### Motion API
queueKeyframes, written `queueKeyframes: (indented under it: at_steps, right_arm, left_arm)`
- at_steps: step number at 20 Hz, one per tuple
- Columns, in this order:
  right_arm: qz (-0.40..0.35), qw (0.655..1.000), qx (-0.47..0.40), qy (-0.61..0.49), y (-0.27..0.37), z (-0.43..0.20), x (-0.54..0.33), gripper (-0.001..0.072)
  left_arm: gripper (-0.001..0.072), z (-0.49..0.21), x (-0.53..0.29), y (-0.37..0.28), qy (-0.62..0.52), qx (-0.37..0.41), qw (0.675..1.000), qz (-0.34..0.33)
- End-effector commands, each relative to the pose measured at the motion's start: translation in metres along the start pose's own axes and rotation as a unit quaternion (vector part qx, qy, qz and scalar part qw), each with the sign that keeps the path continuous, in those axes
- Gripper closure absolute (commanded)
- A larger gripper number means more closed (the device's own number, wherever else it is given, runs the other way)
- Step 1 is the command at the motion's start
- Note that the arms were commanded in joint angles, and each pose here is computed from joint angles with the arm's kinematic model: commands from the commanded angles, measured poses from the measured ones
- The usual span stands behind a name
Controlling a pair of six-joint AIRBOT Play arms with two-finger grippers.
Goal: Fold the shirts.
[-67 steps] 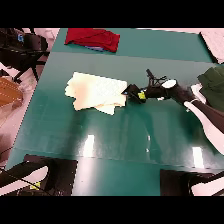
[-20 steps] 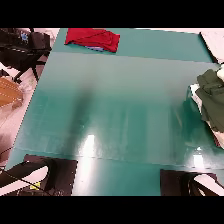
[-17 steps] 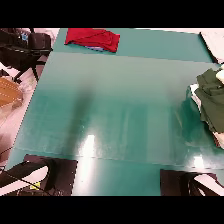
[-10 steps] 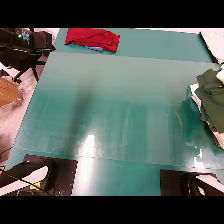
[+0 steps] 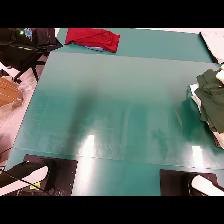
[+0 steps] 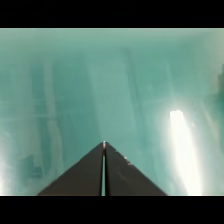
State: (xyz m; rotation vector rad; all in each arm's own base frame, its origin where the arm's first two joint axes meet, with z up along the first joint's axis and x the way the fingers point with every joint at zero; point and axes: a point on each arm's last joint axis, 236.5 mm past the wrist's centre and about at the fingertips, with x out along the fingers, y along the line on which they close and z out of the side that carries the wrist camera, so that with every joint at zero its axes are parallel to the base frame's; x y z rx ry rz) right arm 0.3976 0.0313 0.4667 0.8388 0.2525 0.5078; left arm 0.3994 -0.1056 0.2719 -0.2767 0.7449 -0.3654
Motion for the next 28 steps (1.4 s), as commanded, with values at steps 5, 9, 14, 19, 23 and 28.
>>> queueKeyframes:
  at_steps: [5,9,14,19,23,28]
  right_arm:
    - [0.31,0.844,-0.127,0.418,0.167,-0.369,0.036,0.0495]
    - [0.294,0.836,-0.094,0.453,0.151,-0.407,0.043,0.0691]
    - [0.294,0.845,-0.1,0.435,0.153,-0.39,0.04,0.0691]
    - [0.301,0.848,-0.106,0.423,0.161,-0.382,0.033,0.0691]
    - [0.301,0.848,-0.106,0.423,0.161,-0.382,0.033,0.0691]
    - [0.301,0.848,-0.106,0.423,0.161,-0.382,0.033,0.0691]
  left_arm:
    - [0.0683,-0.01,0.0,-0.007,0.022,-0.009,1.0,-0.014]
    - [0.0683,-0.01,0.0,-0.007,0.022,-0.009,1.0,-0.014]
    - [0.0683,-0.01,0.0,-0.007,0.022,-0.009,1.0,-0.014]
    - [0.0683,-0.01,0.0,-0.007,0.022,-0.009,1.0,-0.014]
    - [0.0683,-0.01,0.0,-0.007,0.022,-0.009,1.0,-0.014]
    - [0.0683,-0.01,0.0,-0.007,0.022,-0.009,1.0,-0.014]
